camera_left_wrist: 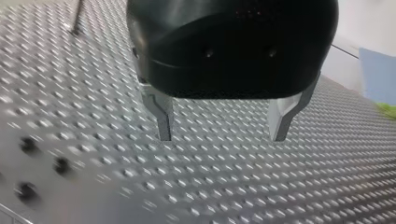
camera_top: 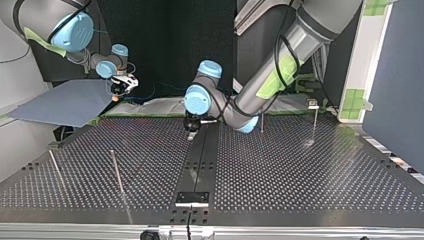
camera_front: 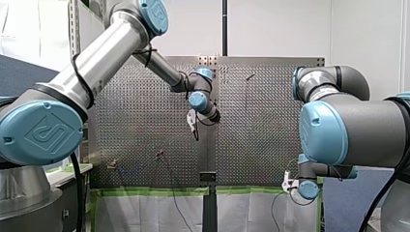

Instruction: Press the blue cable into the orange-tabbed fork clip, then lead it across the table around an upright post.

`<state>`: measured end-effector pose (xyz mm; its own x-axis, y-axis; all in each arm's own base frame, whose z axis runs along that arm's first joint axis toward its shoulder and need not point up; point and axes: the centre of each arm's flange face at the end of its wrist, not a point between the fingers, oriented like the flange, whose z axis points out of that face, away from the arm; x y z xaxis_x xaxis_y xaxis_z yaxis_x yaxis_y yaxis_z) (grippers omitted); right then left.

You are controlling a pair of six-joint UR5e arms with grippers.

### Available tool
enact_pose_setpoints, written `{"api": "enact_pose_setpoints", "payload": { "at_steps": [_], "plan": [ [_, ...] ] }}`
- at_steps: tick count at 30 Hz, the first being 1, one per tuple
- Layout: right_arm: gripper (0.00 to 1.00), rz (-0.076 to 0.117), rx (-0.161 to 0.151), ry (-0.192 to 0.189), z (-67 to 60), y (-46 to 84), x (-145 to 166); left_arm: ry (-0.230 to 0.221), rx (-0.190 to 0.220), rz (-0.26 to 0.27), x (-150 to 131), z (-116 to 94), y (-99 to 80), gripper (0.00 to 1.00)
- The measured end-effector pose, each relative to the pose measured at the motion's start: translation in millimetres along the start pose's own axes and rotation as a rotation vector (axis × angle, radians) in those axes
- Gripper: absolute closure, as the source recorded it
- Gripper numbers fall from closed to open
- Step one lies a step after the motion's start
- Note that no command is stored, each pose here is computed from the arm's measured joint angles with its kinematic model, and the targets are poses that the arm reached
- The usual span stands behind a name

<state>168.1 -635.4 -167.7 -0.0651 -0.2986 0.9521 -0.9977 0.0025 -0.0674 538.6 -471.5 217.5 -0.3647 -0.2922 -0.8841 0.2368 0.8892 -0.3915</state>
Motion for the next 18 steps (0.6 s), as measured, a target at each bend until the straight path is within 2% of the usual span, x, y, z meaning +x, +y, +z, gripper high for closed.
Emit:
{"api": "enact_pose_setpoints", "payload": {
  "at_steps": [9,18],
  "plan": [
    [1.00,0.000,0.000,0.000,-0.1,0.0,0,0.057,-0.031,0.013,41,14,17.6,0.01],
    [1.00,-0.005,0.000,-0.008,-1.7,3.6,2,0.063,-0.033,0.014,45,15,19.3,0.01]
  ]
}}
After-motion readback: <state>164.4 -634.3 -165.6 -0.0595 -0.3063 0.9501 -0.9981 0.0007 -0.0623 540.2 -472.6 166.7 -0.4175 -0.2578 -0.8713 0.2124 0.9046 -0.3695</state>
